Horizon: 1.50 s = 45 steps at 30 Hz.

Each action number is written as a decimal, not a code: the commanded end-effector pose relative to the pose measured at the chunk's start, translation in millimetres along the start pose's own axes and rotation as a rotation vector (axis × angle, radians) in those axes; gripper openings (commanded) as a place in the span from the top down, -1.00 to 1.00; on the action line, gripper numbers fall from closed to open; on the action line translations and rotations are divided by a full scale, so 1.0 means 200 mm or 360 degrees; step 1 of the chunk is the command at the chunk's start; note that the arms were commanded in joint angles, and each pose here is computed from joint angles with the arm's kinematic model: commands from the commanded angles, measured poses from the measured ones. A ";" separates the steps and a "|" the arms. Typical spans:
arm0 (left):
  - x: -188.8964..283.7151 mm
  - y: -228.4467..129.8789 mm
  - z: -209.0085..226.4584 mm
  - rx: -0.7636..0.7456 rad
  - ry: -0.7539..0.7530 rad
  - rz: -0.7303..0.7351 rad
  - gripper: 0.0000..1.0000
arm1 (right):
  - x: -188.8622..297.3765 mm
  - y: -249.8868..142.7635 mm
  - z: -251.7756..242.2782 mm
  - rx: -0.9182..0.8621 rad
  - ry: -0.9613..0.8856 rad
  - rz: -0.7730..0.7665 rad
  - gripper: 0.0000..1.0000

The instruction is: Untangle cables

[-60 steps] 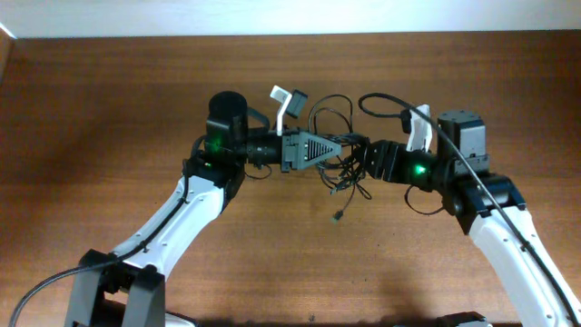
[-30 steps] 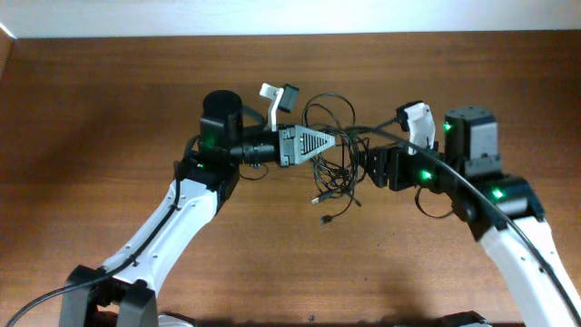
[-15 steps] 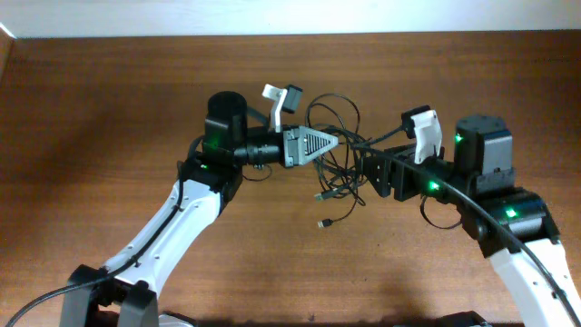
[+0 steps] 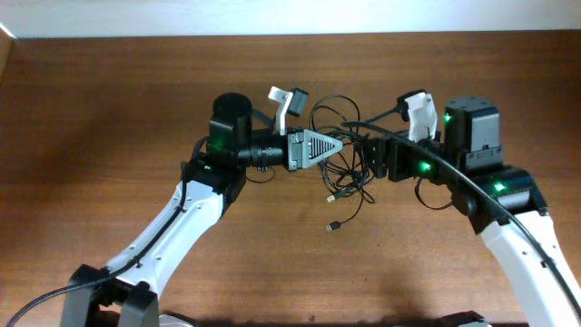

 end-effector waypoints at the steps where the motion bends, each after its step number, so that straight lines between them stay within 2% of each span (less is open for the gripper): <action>1: 0.01 0.03 -0.07 -0.0095 -0.0067 0.0008 0.99 | 0.06 0.05 0.04 0.0059 -0.0027 -0.0074 -0.40; 5: 0.01 0.03 -0.07 -0.0094 -0.0067 0.0009 1.00 | 0.06 0.02 -0.04 0.0059 -0.0305 -0.0045 -0.40; 11: 0.01 0.02 -0.08 -0.0088 -0.0093 0.0027 1.00 | -0.02 -0.02 -0.10 0.0009 -0.0351 0.0081 -0.39; 17: 0.01 0.02 -0.08 -0.0065 -0.0085 0.0022 1.00 | -0.05 -0.04 -0.04 -0.0019 -0.0073 0.0161 -0.39; 23: 0.02 0.04 -0.06 -0.0062 -0.0018 -0.0032 1.00 | 0.10 -0.07 0.05 0.0006 0.0001 0.0119 -0.40; 29: 0.02 0.04 -0.06 -0.0052 -0.0018 -0.0032 1.00 | 0.12 -0.07 0.07 0.0007 0.0024 0.0122 -0.40; 31: 0.02 0.06 -0.10 -0.0033 -0.0104 -0.0036 1.00 | 0.07 -0.08 0.03 -0.0014 -0.0038 0.0154 -0.40; 32: 0.03 0.09 -0.16 -0.0112 -0.0222 -0.0035 1.00 | 0.02 -0.08 0.00 -0.0037 -0.0059 0.0198 -0.39; 35: 0.07 0.16 -0.33 -0.0295 -0.0466 -0.0078 1.00 | -0.14 -0.07 -0.09 -0.0088 -0.0074 0.0269 -0.17; 37: 0.07 0.15 -0.34 -0.0286 -0.0510 -0.0012 1.00 | -0.19 -0.05 -0.17 -0.0182 -0.0292 0.0240 -0.09; 39: 0.08 0.12 -0.35 -0.0288 -0.0548 0.0073 1.00 | -0.17 -0.05 -0.31 -0.0337 -0.0822 0.0124 -0.09; 41: 0.09 0.12 -0.34 -0.0287 -0.0555 0.0102 1.00 | -0.12 -0.04 -0.39 -0.0441 -0.1163 -0.0002 -0.09; 43: 0.12 0.13 -0.32 -0.0297 -0.0543 0.0109 1.00 | -0.08 -0.04 -0.44 -0.0546 -0.1266 -0.0037 -0.09; 45: 0.13 0.12 -0.27 -0.0331 -0.0508 0.0109 0.89 | -0.06 -0.04 -0.47 -0.0577 -0.1292 -0.0040 -0.07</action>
Point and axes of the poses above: each gripper's point midway between its finger pads, its own x axis back along the fingers, its own z axis along the line the jaws close on, y = z × x, the point moved 9 cm from there along x, back along the fingers, and after that the axes turned 4 degrees about -x, right-handed, at the moved point
